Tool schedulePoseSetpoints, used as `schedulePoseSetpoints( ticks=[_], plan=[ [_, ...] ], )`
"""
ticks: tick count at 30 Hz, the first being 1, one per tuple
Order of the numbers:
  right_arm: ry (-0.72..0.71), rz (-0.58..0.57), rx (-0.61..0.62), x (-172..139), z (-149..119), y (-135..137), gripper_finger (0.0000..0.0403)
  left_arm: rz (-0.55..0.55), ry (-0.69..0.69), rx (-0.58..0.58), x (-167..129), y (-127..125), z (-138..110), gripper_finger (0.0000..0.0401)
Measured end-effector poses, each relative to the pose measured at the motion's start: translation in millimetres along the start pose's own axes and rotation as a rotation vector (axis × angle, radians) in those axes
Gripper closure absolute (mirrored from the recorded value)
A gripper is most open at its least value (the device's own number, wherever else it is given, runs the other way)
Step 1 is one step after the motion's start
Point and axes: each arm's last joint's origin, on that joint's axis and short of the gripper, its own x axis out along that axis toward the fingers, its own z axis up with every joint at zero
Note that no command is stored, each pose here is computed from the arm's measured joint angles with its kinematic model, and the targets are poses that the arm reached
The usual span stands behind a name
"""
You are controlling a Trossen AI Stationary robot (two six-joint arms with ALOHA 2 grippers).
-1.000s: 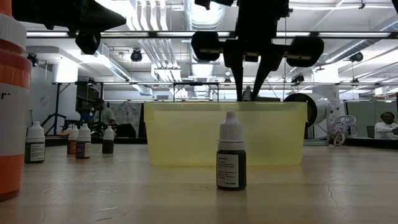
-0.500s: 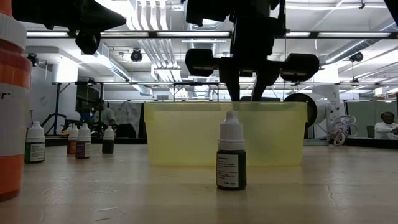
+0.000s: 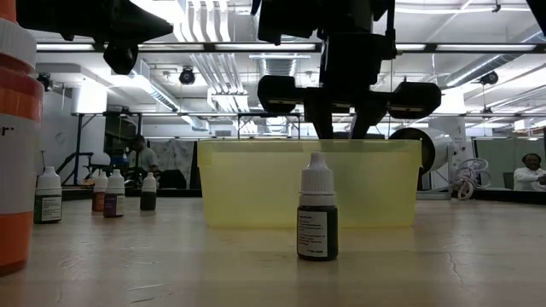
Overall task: Pick & Place food coloring
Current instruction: Put the small black food coloring bottle into the yellow bin
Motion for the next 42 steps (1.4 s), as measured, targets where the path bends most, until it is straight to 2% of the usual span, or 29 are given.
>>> schedulePoseSetpoints(
  ticks=[42],
  plan=[
    [0.035, -0.022, 0.035, 12.1, -7.6, 2.5, 0.0344, 0.0, 0.001, 0.0, 0.0, 0.0, -0.1, 0.0401]
  ],
)
